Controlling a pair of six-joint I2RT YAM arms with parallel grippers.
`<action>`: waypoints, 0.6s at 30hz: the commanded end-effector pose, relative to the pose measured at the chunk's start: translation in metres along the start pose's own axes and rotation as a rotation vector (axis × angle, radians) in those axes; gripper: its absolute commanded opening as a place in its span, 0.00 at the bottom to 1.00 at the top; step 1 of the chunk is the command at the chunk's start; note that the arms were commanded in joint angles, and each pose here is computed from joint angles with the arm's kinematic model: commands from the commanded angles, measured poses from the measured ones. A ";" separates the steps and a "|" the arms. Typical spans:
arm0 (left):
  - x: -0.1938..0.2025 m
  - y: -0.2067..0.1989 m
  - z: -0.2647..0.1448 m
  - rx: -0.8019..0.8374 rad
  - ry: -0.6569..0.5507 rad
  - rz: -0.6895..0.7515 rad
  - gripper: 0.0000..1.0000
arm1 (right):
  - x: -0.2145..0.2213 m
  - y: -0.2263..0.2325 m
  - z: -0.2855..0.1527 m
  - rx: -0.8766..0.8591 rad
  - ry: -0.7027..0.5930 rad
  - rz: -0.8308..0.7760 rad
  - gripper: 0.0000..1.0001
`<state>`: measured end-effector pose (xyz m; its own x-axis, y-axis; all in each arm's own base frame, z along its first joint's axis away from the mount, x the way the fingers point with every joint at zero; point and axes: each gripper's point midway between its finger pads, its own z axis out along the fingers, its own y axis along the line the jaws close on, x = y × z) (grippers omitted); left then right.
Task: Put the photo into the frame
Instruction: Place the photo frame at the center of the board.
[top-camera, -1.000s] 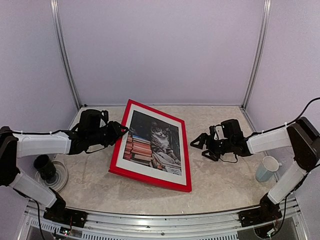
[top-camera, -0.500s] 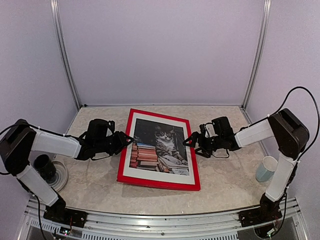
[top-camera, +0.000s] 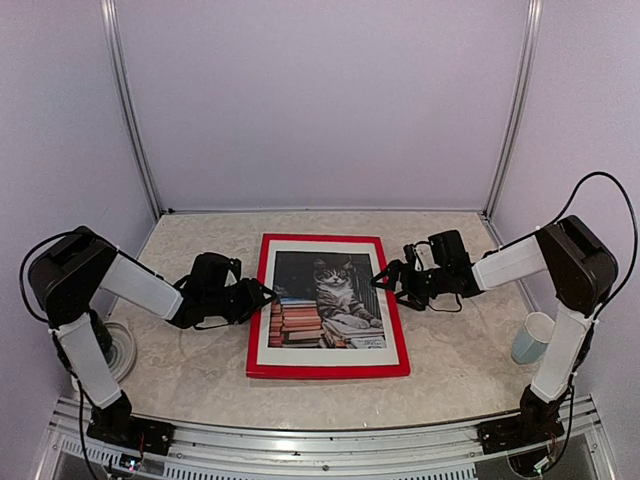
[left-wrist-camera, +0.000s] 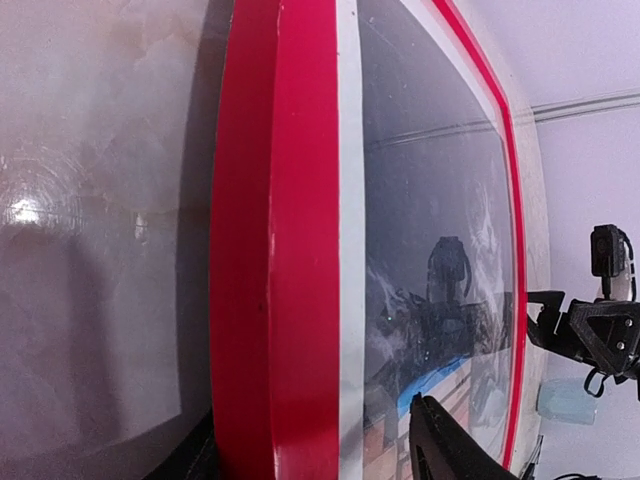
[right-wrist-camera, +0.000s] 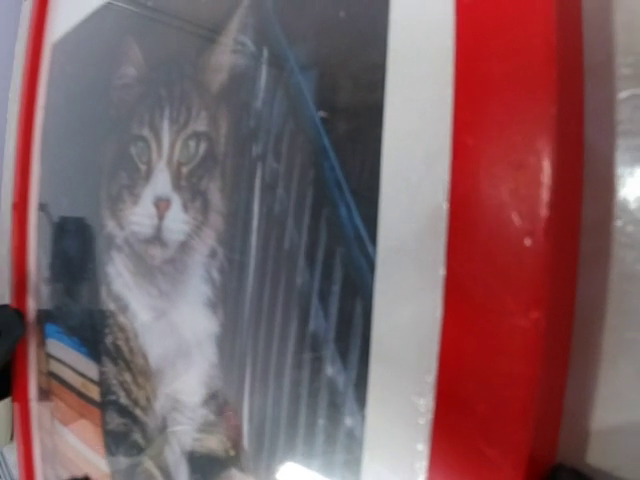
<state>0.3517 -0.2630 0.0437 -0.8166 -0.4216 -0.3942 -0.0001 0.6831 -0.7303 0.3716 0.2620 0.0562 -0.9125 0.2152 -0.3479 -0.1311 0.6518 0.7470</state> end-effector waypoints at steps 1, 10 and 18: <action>-0.020 -0.051 0.005 0.177 -0.049 0.049 0.58 | 0.004 -0.017 0.001 0.042 0.033 0.018 0.99; -0.021 -0.048 0.024 0.149 -0.030 0.066 0.68 | -0.004 -0.024 -0.001 0.054 0.016 0.028 0.99; -0.027 -0.039 0.020 0.082 -0.055 0.079 0.82 | -0.020 -0.027 -0.018 0.105 -0.033 0.008 0.99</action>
<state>0.3755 -0.2832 0.0477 -0.8095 -0.4126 -0.4177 0.0441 0.6668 -0.7440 0.3835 0.2445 0.0557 -0.9055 0.2329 -0.3546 -0.1158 0.6683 0.7348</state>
